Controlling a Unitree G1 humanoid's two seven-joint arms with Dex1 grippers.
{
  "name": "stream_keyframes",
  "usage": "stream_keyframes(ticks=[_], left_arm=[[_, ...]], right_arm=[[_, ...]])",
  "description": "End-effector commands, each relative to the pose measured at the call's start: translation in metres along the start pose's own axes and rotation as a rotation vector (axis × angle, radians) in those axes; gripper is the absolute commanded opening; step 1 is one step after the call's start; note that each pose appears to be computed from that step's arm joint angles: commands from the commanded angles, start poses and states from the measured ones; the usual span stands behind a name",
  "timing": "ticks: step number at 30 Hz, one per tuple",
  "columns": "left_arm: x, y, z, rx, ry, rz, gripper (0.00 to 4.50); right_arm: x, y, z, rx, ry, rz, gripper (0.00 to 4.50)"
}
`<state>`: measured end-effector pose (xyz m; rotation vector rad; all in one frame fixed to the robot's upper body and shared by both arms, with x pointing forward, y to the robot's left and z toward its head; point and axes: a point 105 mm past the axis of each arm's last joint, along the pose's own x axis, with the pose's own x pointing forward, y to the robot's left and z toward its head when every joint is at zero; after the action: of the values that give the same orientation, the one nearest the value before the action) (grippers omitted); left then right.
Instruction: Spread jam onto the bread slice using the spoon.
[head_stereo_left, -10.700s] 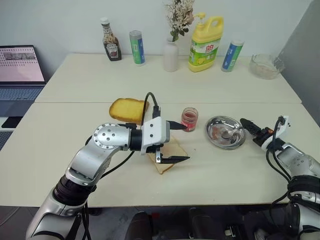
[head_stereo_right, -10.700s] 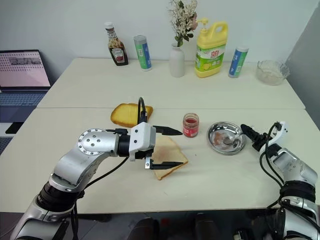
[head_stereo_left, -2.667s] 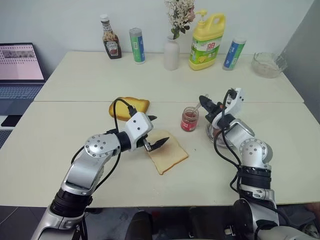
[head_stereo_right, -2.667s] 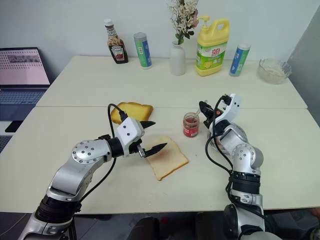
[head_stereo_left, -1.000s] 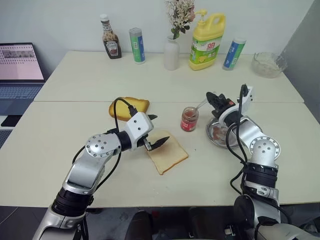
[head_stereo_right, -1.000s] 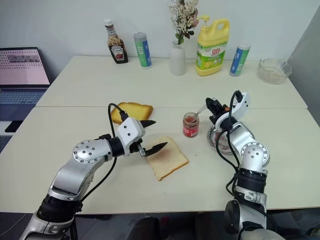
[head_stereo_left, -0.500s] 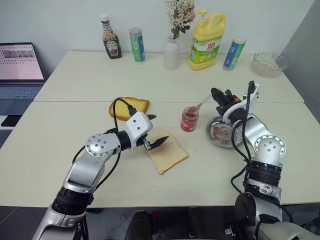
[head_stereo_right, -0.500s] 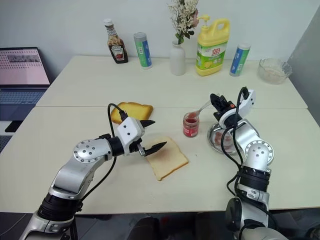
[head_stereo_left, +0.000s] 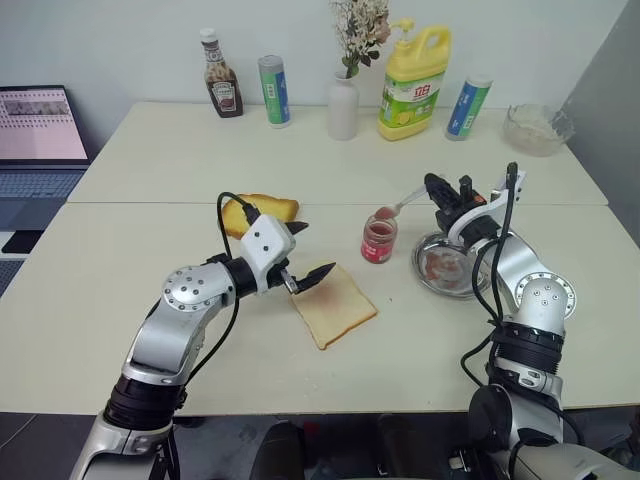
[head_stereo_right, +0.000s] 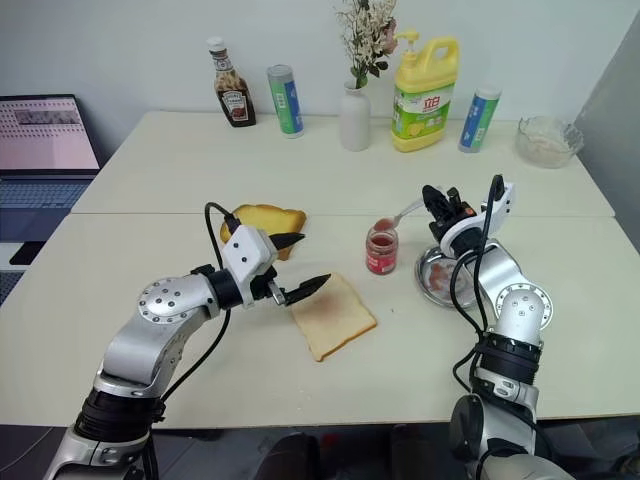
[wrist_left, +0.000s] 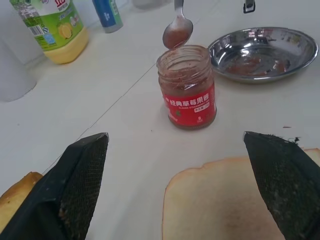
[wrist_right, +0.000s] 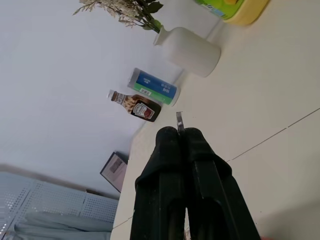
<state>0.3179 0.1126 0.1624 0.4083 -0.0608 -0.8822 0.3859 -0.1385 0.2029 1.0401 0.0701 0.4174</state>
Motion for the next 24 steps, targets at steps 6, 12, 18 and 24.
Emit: stream_keyframes(ticks=[6, 12, 18, 24], left_arm=[[-0.035, -0.002, -0.002, -0.019, -0.011, -0.018, 4.50], [-0.068, -0.005, -0.020, -0.015, 0.057, -0.028, 4.50], [-0.089, -0.008, -0.035, 0.002, 0.107, -0.027, 4.50], [-0.092, -0.020, -0.040, 0.003, 0.113, -0.044, 4.50]], right_arm=[[-0.006, 0.067, -0.010, -0.012, 0.045, 0.228, 0.04], [-0.010, 0.087, -0.043, -0.118, 0.146, 0.298, 0.04], [-0.011, 0.087, -0.073, -0.336, 0.242, 0.350, 0.04], [-0.017, 0.080, -0.103, -0.558, 0.303, 0.423, 0.04]])
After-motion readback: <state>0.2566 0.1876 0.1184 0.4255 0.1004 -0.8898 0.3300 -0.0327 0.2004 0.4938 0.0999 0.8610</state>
